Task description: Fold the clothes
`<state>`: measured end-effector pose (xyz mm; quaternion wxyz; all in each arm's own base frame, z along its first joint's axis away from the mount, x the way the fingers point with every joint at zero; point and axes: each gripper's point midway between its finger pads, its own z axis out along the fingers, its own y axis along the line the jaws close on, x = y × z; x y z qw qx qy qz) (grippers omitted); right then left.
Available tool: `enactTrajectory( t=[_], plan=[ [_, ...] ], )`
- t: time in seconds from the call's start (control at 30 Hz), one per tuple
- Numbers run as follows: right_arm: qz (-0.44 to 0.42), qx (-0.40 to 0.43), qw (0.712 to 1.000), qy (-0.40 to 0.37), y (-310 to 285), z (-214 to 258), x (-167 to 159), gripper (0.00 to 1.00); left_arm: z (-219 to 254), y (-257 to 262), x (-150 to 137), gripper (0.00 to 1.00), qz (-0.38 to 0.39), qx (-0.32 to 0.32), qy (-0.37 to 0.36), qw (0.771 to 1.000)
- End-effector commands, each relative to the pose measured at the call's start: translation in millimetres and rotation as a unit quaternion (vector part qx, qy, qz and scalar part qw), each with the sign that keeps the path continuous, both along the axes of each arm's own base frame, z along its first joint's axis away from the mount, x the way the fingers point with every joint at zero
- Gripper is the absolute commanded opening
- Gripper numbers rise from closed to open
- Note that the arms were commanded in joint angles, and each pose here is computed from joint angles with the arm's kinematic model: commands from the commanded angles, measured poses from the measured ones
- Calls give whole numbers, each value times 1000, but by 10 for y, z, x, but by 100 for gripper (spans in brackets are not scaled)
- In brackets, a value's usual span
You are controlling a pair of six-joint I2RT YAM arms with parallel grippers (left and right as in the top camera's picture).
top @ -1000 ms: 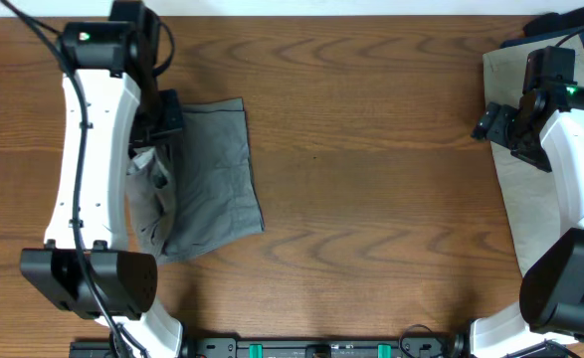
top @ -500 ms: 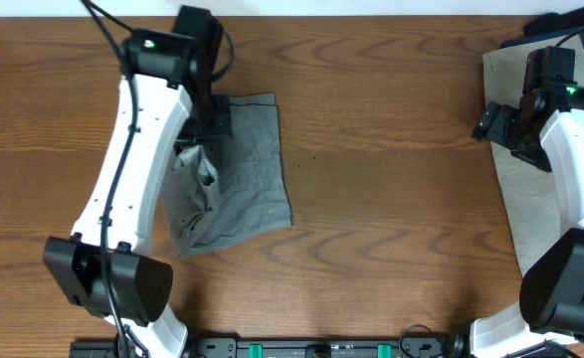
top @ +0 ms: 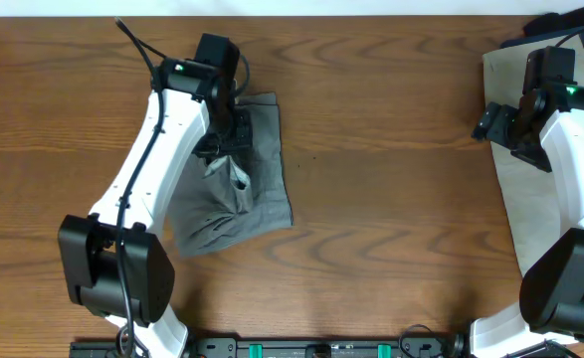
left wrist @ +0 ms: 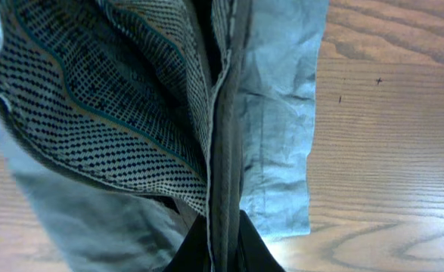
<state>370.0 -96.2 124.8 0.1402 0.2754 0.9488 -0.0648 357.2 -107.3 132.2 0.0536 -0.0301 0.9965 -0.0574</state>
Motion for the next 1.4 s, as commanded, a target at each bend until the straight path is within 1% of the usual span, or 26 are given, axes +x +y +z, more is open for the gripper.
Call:
enactTrajectory(
  t=[0.0,0.03,0.07,0.1,0.13,0.17,0.3,0.43,0.6,0.63,0.67,0.7,0.77,0.8,0.83,0.9,1.13,1.3,1.37],
  plan=[
    [-3,-8,1000,-11,-40,87,13,99,-57,-75,-32,6,-12,-12,-1,1000],
    [-3,-8,1000,-11,-40,87,13,99,-87,-83,-30,6,-13,-12,-2,1000],
    [-3,-8,1000,-11,-40,87,13,99,-109,-83,-30,8,-13,-12,-2,1000],
    [-3,-8,1000,-11,-40,87,13,99,-129,-83,-32,17,-13,-12,-2,1000],
    [-3,-9,1000,-11,-40,87,13,99,-143,-82,-35,34,-13,-12,-1,1000],
    [-3,-8,1000,-11,-40,87,13,99,-147,-81,-38,43,-13,-11,-1,1000],
    [-3,-8,1000,-11,-40,87,13,99,-144,-82,-35,54,-13,-12,-1,1000],
    [-3,-8,1000,-11,-40,87,13,99,-121,-115,-64,56,-14,-23,4,1000],
    [-3,-8,1000,-11,-40,87,13,99,-61,-142,-64,55,-15,-33,-1,999],
    [-3,-8,1000,-11,-40,87,13,99,-64,-141,-75,49,-15,-32,1,999],
    [-3,-8,1000,-11,-40,87,13,99,-72,-138,-91,38,-13,-32,5,999],
    [-3,-8,1000,-11,-40,87,13,99,-85,-148,-104,31,-14,-32,8,999],
    [-3,-8,1000,-11,-40,87,13,99,-126,-174,-143,21,-18,-32,16,999],
    [-3,-8,1000,-11,-40,87,13,99,-151,-192,-165,19,-21,-33,20,999],
    [-3,-9,1000,-11,-40,87,13,99,-181,-211,-189,12,-23,-34,24,999],
    [-3,-8,1000,-11,-40,87,13,99,-268,-290,-240,7,-32,-44,30,998],
    [-3,-8,1000,-11,-40,87,13,99,-688,-592,-365,6,-56,-86,27,994],
    [-3,-8,1000,-11,-40,87,13,99,-861,-759,-503,6,-74,-119,35,990],
    [-3,-8,1000,-11,-40,87,13,99,-923,-773,-571,6,-79,-117,42,989]
  ],
)
